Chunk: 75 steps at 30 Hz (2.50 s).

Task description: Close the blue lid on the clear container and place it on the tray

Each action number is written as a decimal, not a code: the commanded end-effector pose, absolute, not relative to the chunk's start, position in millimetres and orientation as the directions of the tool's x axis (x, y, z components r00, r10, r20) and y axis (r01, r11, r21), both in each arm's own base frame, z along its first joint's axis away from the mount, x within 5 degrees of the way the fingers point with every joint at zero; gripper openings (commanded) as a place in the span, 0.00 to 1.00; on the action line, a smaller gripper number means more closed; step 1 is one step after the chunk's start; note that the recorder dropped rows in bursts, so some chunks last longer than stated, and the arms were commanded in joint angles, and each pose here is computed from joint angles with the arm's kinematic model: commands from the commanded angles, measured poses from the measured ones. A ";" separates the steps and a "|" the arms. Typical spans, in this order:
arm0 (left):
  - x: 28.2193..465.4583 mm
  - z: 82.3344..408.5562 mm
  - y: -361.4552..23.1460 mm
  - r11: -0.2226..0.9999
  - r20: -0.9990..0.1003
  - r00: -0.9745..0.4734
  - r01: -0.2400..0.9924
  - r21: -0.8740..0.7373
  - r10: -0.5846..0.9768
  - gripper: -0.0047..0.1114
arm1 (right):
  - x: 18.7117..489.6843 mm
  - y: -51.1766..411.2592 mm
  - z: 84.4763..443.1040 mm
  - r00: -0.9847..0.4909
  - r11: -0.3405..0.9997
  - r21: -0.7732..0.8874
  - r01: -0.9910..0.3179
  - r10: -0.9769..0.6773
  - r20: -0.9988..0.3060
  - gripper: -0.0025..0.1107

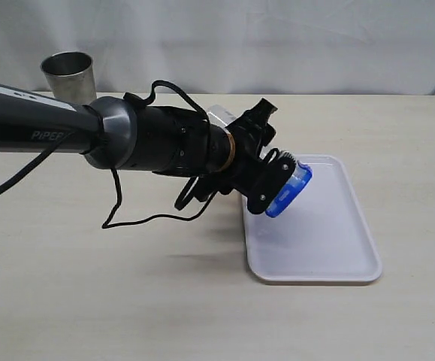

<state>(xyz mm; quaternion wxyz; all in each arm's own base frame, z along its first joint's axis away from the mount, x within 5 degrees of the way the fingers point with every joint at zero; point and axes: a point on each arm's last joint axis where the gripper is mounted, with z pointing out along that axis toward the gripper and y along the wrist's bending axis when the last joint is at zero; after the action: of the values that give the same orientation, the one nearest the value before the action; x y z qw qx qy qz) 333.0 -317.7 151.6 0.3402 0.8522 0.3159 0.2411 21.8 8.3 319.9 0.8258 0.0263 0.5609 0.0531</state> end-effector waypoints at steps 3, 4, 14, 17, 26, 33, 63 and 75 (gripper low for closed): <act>333.9 159.7 -322.0 -0.663 0.331 0.725 0.227 0.713 0.604 0.04 | 20.6 9.0 321.2 0.369 0.993 0.100 -0.059 0.115 -0.922 0.06; 334.1 159.9 -322.0 -0.674 0.346 0.728 0.211 0.708 0.592 0.04 | 20.6 9.0 321.2 0.369 0.993 0.100 -0.059 0.115 -0.922 0.06; 325.8 161.3 -332.7 -0.711 0.394 0.773 0.103 0.695 0.497 0.04 | 20.6 9.0 321.2 0.369 0.993 0.103 -0.060 0.118 -0.922 0.06; 320.9 160.7 -338.3 -0.674 0.331 0.797 0.125 0.728 0.505 0.04 | 20.6 9.0 321.2 0.369 0.993 0.103 -0.060 0.118 -0.922 0.06; 311.2 150.1 -352.2 -0.548 0.109 0.857 0.219 0.807 0.503 0.04 | 20.6 9.0 321.2 0.369 0.993 0.103 -0.060 0.118 -0.922 0.06; 312.7 147.5 -349.7 -0.688 0.339 0.876 -0.011 0.726 0.343 0.04 | 20.6 9.0 321.2 0.369 0.993 0.103 -0.060 0.118 -0.922 0.06; 308.2 184.4 -372.2 0.297 -0.922 0.331 0.876 0.379 0.200 0.04 | 20.6 9.0 321.2 0.369 0.993 0.103 -0.060 0.118 -0.922 0.06; 313.8 129.9 -364.6 0.201 -0.991 -0.012 0.979 -0.039 -0.135 0.04 | 20.6 9.0 321.2 0.369 0.993 0.103 -0.060 0.118 -0.922 0.06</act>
<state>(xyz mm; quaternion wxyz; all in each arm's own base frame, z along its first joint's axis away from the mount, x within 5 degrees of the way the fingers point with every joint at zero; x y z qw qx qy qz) 313.7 -364.5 139.0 0.5850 0.4229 0.5189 -0.4579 21.8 8.5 319.8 0.8255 0.0254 0.5613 0.0536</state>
